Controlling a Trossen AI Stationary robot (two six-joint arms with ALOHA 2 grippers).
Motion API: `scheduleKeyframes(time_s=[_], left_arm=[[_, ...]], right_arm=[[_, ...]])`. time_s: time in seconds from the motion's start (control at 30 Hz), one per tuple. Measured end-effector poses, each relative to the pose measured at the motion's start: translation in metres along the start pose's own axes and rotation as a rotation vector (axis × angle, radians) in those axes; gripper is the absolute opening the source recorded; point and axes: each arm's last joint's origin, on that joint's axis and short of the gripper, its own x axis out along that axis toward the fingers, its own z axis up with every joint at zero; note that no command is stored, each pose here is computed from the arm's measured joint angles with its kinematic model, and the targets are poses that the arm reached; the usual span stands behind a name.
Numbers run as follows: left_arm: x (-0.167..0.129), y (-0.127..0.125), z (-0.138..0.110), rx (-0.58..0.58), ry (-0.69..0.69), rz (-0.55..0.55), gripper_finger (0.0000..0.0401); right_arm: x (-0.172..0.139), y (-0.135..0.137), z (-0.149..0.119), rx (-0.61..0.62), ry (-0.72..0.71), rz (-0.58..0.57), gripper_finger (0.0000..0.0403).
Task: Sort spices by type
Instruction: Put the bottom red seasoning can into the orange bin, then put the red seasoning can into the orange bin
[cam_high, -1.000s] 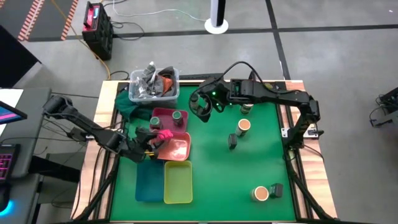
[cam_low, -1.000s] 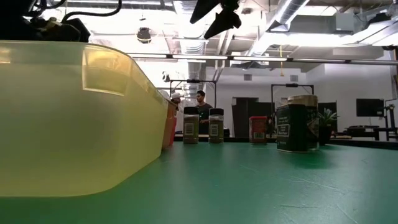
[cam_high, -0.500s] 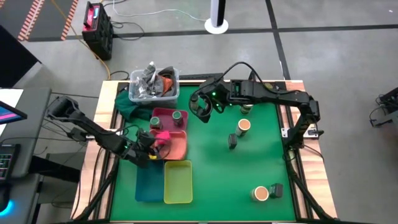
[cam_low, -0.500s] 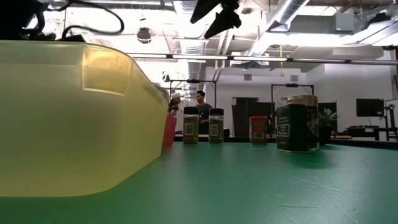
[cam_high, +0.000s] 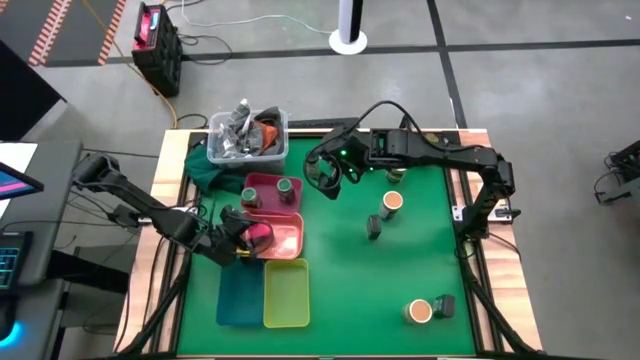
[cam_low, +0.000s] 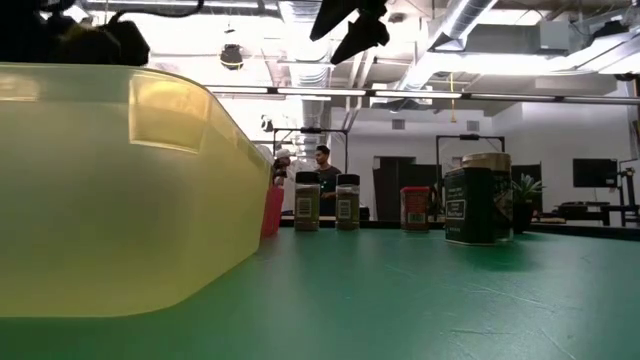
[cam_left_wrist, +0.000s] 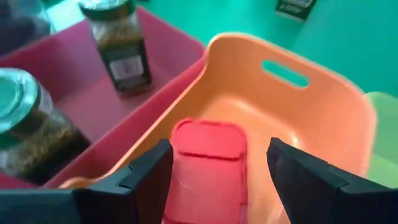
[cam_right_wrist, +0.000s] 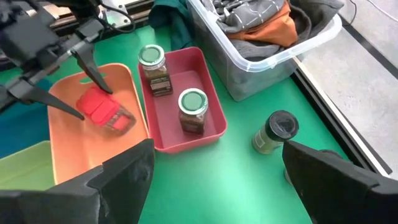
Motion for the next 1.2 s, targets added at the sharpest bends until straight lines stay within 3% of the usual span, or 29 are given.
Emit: scheduleKeyframes(time_s=[0.27, 0.63, 0.73, 0.93, 1.2], left_arm=[[-0.013, 0.001, 0.023, -0.024, 0.012, -0.070, 0.0250], [-0.047, 0.012, 0.087, -0.021, -0.105, -0.057, 0.0250], [-0.051, 0.014, 0.098, -0.069, -0.132, -0.055, 0.0250], [-0.054, 0.014, 0.107, -0.136, -0.149, -0.061, 0.0250], [-0.053, 0.015, 0.107, -0.157, -0.111, -0.103, 0.0250]], right_arm=[[0.001, -0.006, -0.004, -0.001, 0.053, -0.022, 0.0376], [0.015, -0.065, -0.021, 0.081, 0.239, -0.181, 0.0376], [0.022, -0.080, -0.029, 0.153, 0.268, -0.219, 0.0376], [0.042, -0.120, -0.063, 0.417, 0.407, -0.353, 0.0376], [0.059, -0.152, -0.090, 0.512, 0.449, -0.417, 0.0376]])
